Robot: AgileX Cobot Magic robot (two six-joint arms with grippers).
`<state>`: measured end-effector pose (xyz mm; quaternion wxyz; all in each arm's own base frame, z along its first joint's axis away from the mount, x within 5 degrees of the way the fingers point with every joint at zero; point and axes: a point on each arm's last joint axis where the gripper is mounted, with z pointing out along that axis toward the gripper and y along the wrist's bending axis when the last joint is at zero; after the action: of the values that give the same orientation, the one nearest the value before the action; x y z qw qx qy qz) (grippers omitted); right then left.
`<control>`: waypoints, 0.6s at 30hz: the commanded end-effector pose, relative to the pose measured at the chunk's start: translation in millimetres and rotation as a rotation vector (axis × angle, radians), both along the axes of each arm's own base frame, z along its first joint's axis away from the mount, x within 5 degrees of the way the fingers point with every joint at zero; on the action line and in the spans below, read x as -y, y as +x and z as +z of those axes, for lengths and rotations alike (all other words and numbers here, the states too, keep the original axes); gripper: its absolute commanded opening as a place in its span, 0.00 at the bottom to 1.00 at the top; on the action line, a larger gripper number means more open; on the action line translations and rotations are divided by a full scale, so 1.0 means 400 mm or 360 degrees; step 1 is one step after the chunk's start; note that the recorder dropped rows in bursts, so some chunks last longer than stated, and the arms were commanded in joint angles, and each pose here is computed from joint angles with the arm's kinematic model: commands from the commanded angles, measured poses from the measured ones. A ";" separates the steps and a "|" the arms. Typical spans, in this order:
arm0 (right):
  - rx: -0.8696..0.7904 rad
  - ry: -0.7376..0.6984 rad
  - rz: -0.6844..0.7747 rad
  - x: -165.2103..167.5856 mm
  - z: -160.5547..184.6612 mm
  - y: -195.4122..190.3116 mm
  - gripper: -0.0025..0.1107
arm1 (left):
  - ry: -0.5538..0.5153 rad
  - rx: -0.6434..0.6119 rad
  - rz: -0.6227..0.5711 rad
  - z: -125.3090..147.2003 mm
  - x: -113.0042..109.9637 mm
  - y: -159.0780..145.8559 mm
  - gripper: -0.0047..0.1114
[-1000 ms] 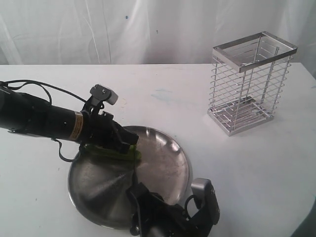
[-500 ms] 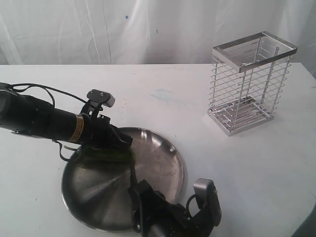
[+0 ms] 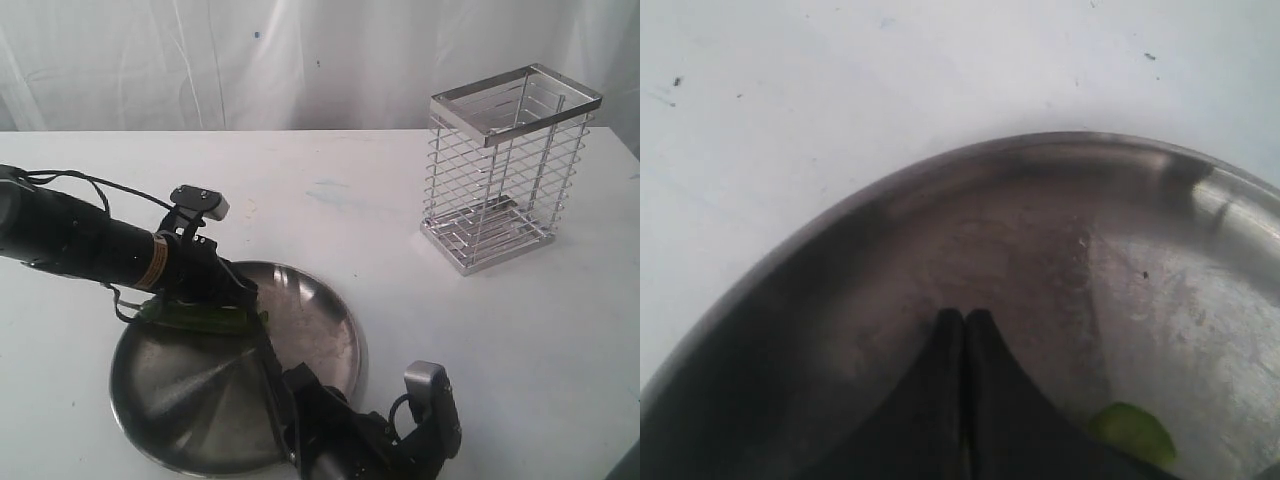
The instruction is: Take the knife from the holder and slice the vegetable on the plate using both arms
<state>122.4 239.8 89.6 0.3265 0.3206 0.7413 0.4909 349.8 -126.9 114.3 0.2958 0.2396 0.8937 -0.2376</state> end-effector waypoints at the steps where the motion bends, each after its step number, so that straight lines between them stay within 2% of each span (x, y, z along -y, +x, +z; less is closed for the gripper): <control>1: -0.0128 -0.0218 0.0026 0.023 -0.044 -0.011 0.02 | 0.0192 -0.0048 -0.0039 -0.054 -0.017 -0.018 0.04; 6: -0.0124 -0.0219 0.0027 0.023 -0.043 -0.011 0.02 | 0.0176 -0.0020 -0.0047 -0.043 -0.012 -0.007 0.04; 9: -0.0111 -0.0194 0.0031 0.021 -0.040 -0.011 0.02 | 0.0082 0.0020 -0.0107 -0.015 0.006 0.009 0.04; 14: -0.0034 -0.0132 0.0045 0.015 -0.026 -0.008 0.02 | -0.0133 0.0154 -0.0242 0.087 0.041 0.032 0.04; 18: -0.0034 -0.0080 0.0071 0.010 -0.023 -0.010 0.02 | -0.0315 0.0266 -0.0228 0.183 0.053 0.032 0.04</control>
<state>121.7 239.8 92.0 0.3373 0.2981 0.7397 0.5003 365.1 -142.5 159.2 0.3464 0.2917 0.8417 -0.2939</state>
